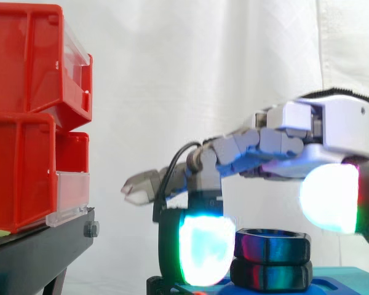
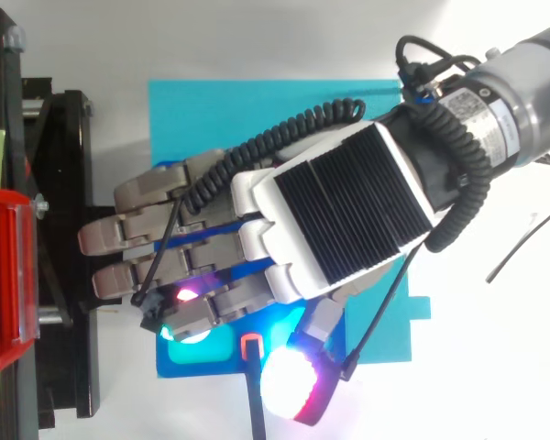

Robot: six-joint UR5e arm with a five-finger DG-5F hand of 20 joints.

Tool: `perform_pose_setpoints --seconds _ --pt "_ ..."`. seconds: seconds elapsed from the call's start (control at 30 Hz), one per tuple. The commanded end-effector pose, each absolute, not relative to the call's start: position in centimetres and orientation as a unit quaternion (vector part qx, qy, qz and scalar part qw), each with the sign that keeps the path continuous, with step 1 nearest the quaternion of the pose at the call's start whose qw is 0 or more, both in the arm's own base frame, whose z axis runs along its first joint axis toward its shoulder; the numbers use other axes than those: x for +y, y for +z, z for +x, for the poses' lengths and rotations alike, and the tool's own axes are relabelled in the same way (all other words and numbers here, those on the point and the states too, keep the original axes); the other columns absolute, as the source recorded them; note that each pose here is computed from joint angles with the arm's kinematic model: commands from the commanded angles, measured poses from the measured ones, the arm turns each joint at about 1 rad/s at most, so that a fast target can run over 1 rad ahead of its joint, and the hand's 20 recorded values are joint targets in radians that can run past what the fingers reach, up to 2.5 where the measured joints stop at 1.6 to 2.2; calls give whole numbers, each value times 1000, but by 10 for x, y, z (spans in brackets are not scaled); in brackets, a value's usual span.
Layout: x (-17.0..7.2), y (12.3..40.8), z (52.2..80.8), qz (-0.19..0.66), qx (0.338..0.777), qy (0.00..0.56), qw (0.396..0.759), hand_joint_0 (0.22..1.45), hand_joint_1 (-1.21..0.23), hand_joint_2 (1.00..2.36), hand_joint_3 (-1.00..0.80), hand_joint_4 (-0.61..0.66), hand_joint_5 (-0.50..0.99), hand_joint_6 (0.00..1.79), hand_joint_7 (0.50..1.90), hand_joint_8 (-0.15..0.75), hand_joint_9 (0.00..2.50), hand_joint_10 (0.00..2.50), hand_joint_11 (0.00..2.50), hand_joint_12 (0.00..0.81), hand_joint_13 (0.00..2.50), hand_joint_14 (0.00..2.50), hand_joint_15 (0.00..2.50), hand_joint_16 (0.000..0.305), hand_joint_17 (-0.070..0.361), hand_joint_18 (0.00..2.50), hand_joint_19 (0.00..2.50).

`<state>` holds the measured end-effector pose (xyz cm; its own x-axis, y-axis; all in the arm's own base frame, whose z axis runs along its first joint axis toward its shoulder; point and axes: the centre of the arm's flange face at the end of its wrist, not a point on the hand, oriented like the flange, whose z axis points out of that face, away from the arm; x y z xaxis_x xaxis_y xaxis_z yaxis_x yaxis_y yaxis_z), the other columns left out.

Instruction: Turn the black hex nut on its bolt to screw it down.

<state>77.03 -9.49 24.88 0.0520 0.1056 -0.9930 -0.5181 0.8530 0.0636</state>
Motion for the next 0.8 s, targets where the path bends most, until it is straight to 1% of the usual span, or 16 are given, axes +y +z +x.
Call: perform_pose_setpoints --seconds 0.0,0.17,0.33,0.5,0.6,0.77 --pt "-95 241 771 -158 655 222 705 484 -203 1000 -500 125 -85 502 1230 185 362 0 0 337 284 0 0 54 122 227 335" --pt "-96 242 771 -159 654 221 705 483 -209 1000 -500 102 -75 500 1323 187 366 0 0 337 289 0 0 54 122 232 337" --pt "-97 241 771 -159 655 222 704 483 -214 1000 -500 96 -91 578 1216 187 369 0 0 337 290 0 0 54 122 239 333" --pt "-97 241 770 -159 656 222 704 483 -216 1000 -500 103 -101 625 1171 189 371 0 0 338 293 0 0 54 122 244 337" --pt "-97 241 770 -159 656 222 704 483 -218 1000 -500 113 -110 675 1101 189 370 0 0 337 293 0 0 54 122 243 337" --pt "-99 241 770 -161 655 223 704 483 -220 1000 -500 113 -117 710 1055 191 374 0 0 338 295 0 0 54 122 243 337"
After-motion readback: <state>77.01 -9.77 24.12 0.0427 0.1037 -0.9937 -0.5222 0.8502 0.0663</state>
